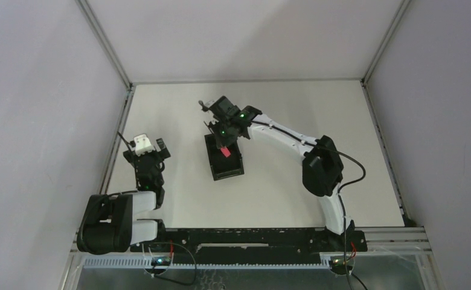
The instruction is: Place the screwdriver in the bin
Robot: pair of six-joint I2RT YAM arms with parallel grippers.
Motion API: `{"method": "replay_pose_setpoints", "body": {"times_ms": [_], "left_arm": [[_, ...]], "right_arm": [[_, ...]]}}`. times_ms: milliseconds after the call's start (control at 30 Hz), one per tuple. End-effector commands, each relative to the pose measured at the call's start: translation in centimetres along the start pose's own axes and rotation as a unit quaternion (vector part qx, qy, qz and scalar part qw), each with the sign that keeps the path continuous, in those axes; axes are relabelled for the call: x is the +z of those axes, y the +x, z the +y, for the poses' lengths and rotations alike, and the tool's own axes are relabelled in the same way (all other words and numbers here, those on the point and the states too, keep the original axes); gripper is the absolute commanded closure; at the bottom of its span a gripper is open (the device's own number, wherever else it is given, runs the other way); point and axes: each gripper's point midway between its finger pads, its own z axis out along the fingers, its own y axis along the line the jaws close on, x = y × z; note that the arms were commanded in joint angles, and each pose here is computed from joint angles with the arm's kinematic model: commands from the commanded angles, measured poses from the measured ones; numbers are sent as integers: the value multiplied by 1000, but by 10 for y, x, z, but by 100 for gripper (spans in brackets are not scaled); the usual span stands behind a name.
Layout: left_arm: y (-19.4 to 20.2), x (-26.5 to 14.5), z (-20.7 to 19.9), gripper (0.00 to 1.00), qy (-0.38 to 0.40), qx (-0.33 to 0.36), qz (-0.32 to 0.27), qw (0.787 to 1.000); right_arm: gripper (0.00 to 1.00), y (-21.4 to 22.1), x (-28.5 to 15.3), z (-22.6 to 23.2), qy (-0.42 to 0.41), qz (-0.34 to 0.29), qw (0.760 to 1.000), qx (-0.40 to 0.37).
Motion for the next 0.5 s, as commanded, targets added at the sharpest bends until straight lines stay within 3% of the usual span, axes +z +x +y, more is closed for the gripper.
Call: {"method": "replay_pose_setpoints", "body": {"times_ms": [0, 33, 233, 467], "left_arm": [[-25, 9, -6, 2, 6, -9, -34, 999], [-24, 9, -6, 2, 6, -8, -33, 999], [-25, 9, -6, 2, 6, -9, -34, 999], [-25, 9, -6, 2, 6, -9, -33, 999]], "right_arm": [[98, 13, 27, -2, 26, 13, 999, -29], [96, 17, 30, -4, 31, 17, 999, -25], [59, 22, 28, -4, 32, 16, 999, -11], [40, -21, -30, 4, 31, -63, 998, 0]]}}
